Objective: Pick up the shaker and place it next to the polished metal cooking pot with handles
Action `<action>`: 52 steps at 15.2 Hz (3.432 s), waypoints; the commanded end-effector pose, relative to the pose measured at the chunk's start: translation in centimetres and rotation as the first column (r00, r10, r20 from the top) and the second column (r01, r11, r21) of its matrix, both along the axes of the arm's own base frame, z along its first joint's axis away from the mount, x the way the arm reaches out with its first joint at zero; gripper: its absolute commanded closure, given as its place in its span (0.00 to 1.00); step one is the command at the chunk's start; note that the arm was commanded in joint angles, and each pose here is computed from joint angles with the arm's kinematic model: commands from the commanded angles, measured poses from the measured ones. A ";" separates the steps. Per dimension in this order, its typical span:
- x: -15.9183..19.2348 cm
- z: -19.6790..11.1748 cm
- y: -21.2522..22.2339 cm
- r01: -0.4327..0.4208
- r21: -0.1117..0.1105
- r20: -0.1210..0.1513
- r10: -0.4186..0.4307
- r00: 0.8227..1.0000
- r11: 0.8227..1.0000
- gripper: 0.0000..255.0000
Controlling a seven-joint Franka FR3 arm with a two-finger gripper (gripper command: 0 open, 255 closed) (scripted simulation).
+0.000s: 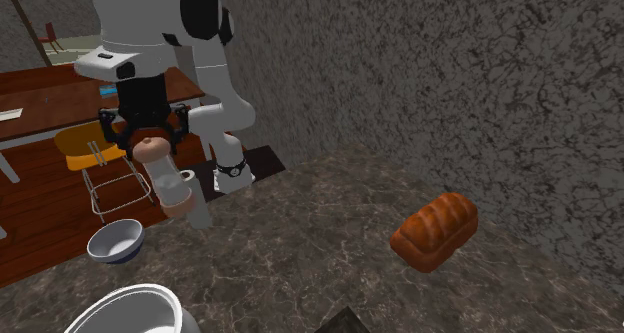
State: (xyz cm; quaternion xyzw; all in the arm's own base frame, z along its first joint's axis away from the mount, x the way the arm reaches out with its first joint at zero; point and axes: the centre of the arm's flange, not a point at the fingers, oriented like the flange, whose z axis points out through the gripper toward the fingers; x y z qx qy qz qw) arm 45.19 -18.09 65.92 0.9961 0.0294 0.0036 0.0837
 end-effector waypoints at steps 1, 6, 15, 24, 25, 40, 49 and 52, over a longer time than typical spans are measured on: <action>0.3 -0.2 -2.6 -0.001 -0.001 0.000 0.001 1.000 1.000 1.00; 1.0 -0.2 -9.2 -0.001 -0.001 0.000 0.001 1.000 1.000 1.00; 2.0 -1.2 -18.1 -0.001 -0.001 0.000 0.001 1.000 1.000 1.00; 2.0 -5.9 -18.1 -0.001 -0.001 0.000 0.001 1.000 1.000 1.00; 2.0 -6.5 -18.1 -0.001 -0.001 0.000 0.001 1.000 1.000 1.00; 2.0 -14.4 -18.1 -0.001 -0.001 0.000 0.001 1.000 1.000 1.00; 2.0 -19.1 -18.1 -0.001 -0.001 0.000 0.001 1.000 1.000 1.00; 2.0 -20.7 -18.1 -0.001 -0.001 0.000 0.001 1.000 1.000 1.00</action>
